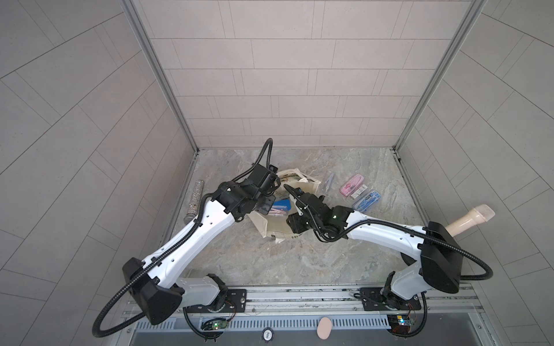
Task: Take out the compass set from the canvas bag
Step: Pick up the compass set from the canvas bag.
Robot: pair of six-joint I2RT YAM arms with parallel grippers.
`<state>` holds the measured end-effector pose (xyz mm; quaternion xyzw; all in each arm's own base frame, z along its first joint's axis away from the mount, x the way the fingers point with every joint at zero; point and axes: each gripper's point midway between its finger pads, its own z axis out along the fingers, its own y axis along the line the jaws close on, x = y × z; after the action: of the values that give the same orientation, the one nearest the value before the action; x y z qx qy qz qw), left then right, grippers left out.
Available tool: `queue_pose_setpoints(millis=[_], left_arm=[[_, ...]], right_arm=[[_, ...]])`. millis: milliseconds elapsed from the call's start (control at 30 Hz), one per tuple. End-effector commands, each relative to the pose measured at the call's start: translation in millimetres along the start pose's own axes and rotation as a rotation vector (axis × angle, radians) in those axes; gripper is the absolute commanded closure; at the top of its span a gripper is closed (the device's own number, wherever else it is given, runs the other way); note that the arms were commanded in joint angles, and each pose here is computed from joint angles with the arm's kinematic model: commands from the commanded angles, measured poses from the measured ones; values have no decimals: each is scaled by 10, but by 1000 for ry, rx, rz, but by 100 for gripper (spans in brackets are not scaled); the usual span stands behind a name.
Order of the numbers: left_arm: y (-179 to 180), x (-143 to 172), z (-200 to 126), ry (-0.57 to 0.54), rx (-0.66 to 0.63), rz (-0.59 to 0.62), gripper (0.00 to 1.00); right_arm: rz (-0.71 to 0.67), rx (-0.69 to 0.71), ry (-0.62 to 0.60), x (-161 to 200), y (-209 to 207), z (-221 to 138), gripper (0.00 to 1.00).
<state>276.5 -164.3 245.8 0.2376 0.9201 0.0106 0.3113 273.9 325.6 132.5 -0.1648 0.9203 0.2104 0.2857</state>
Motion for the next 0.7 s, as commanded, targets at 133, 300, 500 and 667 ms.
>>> queue_pose_setpoints(millis=[133, 300, 500, 667], left_arm=[[-101, -230, -81, -81, 65, 20, 100], [-151, -208, -33, -83, 86, 39, 100], [-157, -232, -81, -117, 98, 30, 100], [-117, -214, -83, -122, 79, 31, 100]], right_arm=[[65, 2, 68, -20, 3, 378, 45], [63, 38, 91, -63, -15, 612, 47], [104, 82, 60, -137, -103, 777, 34], [160, 147, 19, -169, -249, 759, 27]])
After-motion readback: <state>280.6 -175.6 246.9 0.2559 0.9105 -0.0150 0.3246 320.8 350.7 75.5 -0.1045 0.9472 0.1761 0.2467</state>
